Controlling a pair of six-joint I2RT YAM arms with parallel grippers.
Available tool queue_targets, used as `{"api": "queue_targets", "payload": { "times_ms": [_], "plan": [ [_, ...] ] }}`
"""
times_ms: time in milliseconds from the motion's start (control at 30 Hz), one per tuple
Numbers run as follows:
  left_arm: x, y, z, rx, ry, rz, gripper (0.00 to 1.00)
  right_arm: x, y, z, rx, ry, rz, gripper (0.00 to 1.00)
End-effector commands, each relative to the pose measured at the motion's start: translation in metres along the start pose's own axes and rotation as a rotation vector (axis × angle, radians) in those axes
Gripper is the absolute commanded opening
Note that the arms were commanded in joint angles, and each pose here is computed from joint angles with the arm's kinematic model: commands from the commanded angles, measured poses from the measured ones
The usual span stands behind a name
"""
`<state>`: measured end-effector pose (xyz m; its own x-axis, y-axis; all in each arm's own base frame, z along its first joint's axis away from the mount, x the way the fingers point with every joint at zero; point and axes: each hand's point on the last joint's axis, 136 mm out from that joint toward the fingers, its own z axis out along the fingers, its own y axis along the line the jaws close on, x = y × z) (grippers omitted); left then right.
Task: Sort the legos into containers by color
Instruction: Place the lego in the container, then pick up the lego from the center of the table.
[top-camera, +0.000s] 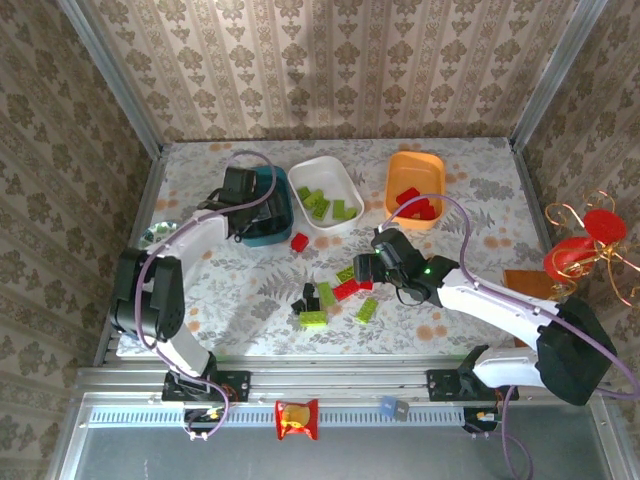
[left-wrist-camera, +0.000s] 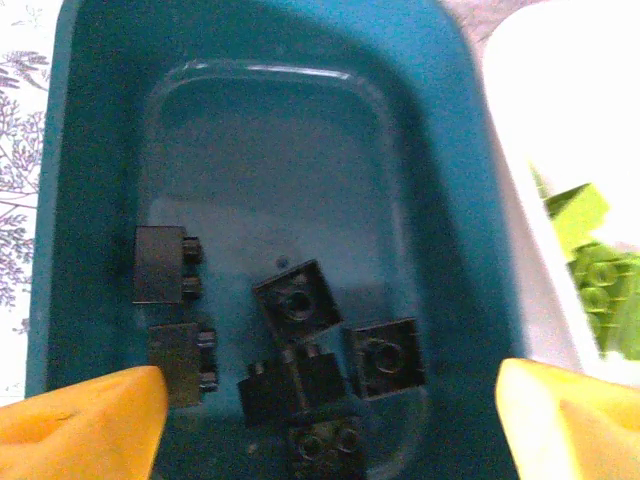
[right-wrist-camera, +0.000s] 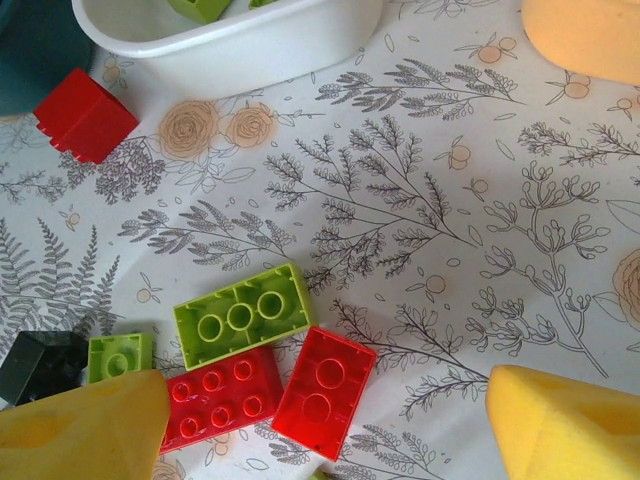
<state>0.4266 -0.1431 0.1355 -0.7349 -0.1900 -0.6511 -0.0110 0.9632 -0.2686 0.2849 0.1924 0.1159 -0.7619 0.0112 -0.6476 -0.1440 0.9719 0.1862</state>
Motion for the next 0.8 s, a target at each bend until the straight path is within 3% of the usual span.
{"api": "queue_targets", "payload": {
  "times_ms": [0, 100, 233, 467, 767],
  "plan": [
    [-0.033, -0.040, -0.044, 0.132, -0.127, 0.009, 0.93, 0.002, -0.002, 0.005, 0.016, 0.014, 0.012, 0.84],
    [-0.026, -0.063, -0.070, 0.199, -0.163, 0.046, 1.00, 0.004, 0.002, 0.012, 0.004, 0.028, 0.005, 0.84],
    [0.007, -0.081, -0.093, 0.243, -0.165, 0.109, 1.00, 0.006, 0.015, 0.030, -0.013, 0.074, -0.034, 0.84],
    [0.069, -0.057, -0.106, 0.237, -0.118, 0.089, 1.00, 0.004, 0.035, 0.066, 0.020, 0.131, -0.148, 0.85],
    [0.093, -0.027, -0.124, 0.201, -0.116, 0.066, 1.00, 0.013, 0.036, 0.097, 0.107, 0.209, -0.228, 0.86]
  ]
}}
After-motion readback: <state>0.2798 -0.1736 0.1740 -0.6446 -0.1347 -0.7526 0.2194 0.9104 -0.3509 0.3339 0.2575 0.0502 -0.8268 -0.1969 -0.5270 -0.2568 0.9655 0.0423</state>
